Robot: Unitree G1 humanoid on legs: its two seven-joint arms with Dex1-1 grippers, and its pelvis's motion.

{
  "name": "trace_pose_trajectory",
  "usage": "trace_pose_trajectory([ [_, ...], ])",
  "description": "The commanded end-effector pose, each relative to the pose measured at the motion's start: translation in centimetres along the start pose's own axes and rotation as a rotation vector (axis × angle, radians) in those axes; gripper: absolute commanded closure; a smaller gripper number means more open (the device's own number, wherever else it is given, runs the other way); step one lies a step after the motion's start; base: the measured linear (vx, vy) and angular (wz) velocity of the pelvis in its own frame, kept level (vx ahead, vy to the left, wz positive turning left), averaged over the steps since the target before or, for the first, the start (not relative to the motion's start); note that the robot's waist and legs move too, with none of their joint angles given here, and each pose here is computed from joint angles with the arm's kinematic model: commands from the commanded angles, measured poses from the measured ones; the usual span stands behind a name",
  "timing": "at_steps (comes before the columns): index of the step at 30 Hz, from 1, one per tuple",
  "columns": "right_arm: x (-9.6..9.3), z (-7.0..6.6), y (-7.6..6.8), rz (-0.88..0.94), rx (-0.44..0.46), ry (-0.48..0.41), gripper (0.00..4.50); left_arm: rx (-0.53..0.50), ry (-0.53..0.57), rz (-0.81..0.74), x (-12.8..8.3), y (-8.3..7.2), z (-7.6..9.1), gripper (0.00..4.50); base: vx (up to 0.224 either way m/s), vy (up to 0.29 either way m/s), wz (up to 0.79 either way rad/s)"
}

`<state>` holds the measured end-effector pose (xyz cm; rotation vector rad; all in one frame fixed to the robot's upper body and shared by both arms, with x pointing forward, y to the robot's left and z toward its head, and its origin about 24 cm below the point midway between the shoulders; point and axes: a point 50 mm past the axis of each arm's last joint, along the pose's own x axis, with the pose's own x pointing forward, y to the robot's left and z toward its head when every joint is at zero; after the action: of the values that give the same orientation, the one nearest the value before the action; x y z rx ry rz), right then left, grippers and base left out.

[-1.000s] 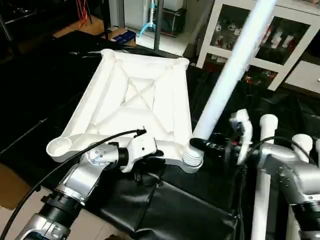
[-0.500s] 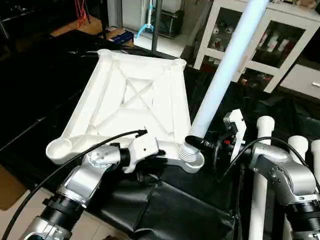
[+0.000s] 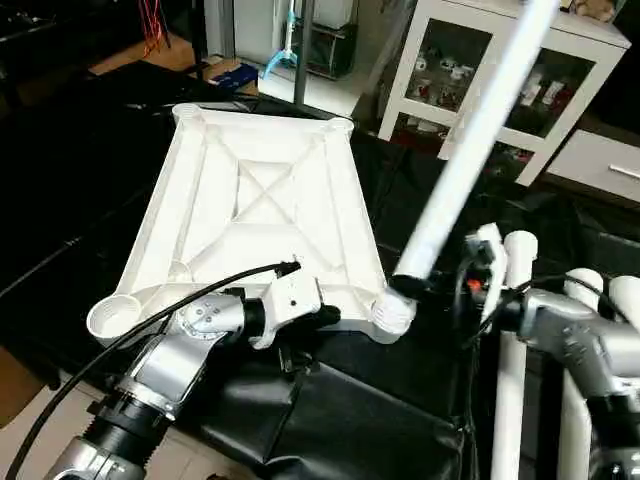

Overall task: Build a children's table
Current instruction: Insert table leg to table base

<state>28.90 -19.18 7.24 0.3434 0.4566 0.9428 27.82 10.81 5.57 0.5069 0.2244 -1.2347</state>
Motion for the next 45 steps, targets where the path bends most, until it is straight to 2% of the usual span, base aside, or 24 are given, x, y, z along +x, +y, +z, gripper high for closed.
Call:
trace_pose_trajectory([
  [1, -0.8, 0.7, -0.7, -0.045, -0.018, -0.008, 2.64, 0.003, 0.000, -0.027, 0.0, -0.2, 0.2, 4.50, 0.000, 0.000, 0.00],
  [6, -0.9, 1.9, -1.0, -0.067, -0.042, -0.065, 2.64, -0.010, -0.007, -0.024, 0.2, 0.5, 0.9, 4.06, 0.000, 0.000, 0.00],
  [8, -0.9, 2.7, -0.8, -0.058, -0.067, -0.088, 2.64, 0.021, -0.002, -0.038, 0.3, 1.1, 1.5, 3.78, 0.000, 0.000, 0.00],
  [13, -1.1, 3.2, -0.6, -0.052, -0.092, -0.088, 2.64, 0.027, 0.017, -0.078, 0.4, 1.5, 2.0, 3.39, 0.000, 0.000, 0.00],
  [20, -1.8, 3.8, -0.2, -0.041, -0.148, -0.081, 2.64, 0.007, 0.116, -0.157, 0.6, 1.6, 1.2, 2.84, 0.000, 0.000, 0.00],
  [24, -1.8, 3.6, 0.1, -0.038, -0.159, -0.071, 2.64, 0.034, 0.160, -0.154, 0.7, 1.8, 0.9, 2.56, 0.000, 0.000, 0.00],
  [26, -1.7, 3.5, 0.4, -0.032, -0.167, -0.067, 2.64, 0.063, 0.221, -0.132, 0.8, 2.1, 0.3, 2.36, 0.000, 0.000, 0.00],
  [30, -1.5, 3.5, 0.7, -0.011, -0.169, -0.061, 2.64, 0.055, 0.262, -0.112, 0.9, 2.6, -0.1, 2.09, 0.000, 0.000, 0.00],
  [32, -1.3, 3.3, 0.8, 0.000, -0.170, -0.050, 2.64, 0.053, 0.294, -0.119, 0.9, 2.8, -0.4, 2.50, 0.000, 0.000, 0.00],
  [45, -0.3, 3.1, 1.3, 0.041, -0.189, -0.027, 2.64, 0.004, 0.338, -0.185, 0.6, 2.9, -1.1, 3.52, 0.000, 0.000, 0.00],
])
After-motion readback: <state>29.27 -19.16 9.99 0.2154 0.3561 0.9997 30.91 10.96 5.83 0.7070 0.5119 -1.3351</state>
